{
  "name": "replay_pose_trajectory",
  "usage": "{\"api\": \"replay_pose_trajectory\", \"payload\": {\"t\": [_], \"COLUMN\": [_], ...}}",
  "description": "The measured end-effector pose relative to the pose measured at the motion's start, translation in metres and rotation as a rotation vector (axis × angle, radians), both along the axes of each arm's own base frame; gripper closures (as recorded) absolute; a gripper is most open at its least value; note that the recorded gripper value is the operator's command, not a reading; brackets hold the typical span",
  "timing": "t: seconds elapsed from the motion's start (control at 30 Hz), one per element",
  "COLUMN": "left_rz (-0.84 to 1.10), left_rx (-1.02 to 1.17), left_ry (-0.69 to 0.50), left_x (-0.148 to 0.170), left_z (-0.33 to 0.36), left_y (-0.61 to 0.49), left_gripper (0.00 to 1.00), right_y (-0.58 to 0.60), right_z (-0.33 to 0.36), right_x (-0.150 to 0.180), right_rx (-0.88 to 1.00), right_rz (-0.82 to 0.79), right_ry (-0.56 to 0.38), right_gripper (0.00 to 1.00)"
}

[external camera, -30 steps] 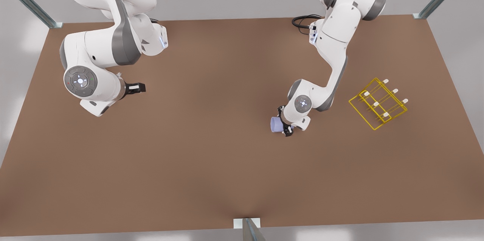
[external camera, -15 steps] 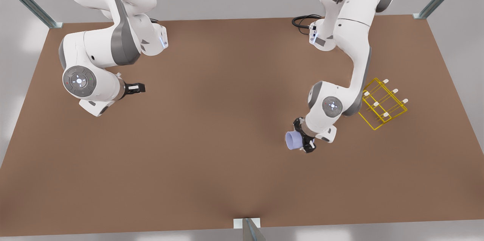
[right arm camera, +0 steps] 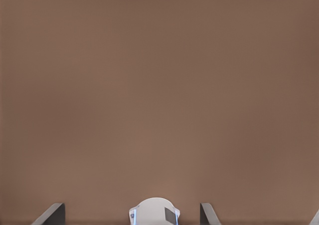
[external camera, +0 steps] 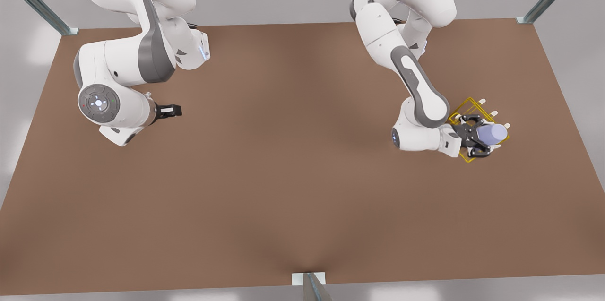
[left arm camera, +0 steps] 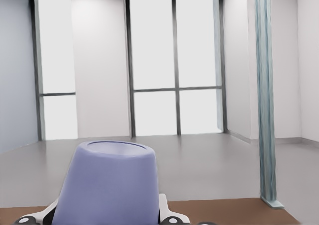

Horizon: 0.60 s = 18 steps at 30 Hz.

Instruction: Place the cup on the cup holder

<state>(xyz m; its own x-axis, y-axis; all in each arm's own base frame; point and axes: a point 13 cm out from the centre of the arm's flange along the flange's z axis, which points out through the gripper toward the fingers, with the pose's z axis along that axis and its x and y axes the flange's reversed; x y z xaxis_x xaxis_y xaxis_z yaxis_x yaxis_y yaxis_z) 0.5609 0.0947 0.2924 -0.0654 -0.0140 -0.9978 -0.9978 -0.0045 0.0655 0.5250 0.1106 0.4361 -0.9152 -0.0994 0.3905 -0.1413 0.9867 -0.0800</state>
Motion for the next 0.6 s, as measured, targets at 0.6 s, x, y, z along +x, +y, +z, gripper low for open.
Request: {"api": "replay_pose_trajectory", "payload": {"t": [0.6], "left_rz": [-0.035], "left_rx": [-0.067], "left_ry": [0.135], "left_x": [0.000], "left_z": [-0.072], "left_y": [0.062], "left_gripper": [0.31], "right_y": [0.002], "right_z": [-0.011], "right_x": [0.003], "right_rx": [-0.002], "right_rz": [0.000], "right_ry": [0.015], "right_gripper": [0.00]}}
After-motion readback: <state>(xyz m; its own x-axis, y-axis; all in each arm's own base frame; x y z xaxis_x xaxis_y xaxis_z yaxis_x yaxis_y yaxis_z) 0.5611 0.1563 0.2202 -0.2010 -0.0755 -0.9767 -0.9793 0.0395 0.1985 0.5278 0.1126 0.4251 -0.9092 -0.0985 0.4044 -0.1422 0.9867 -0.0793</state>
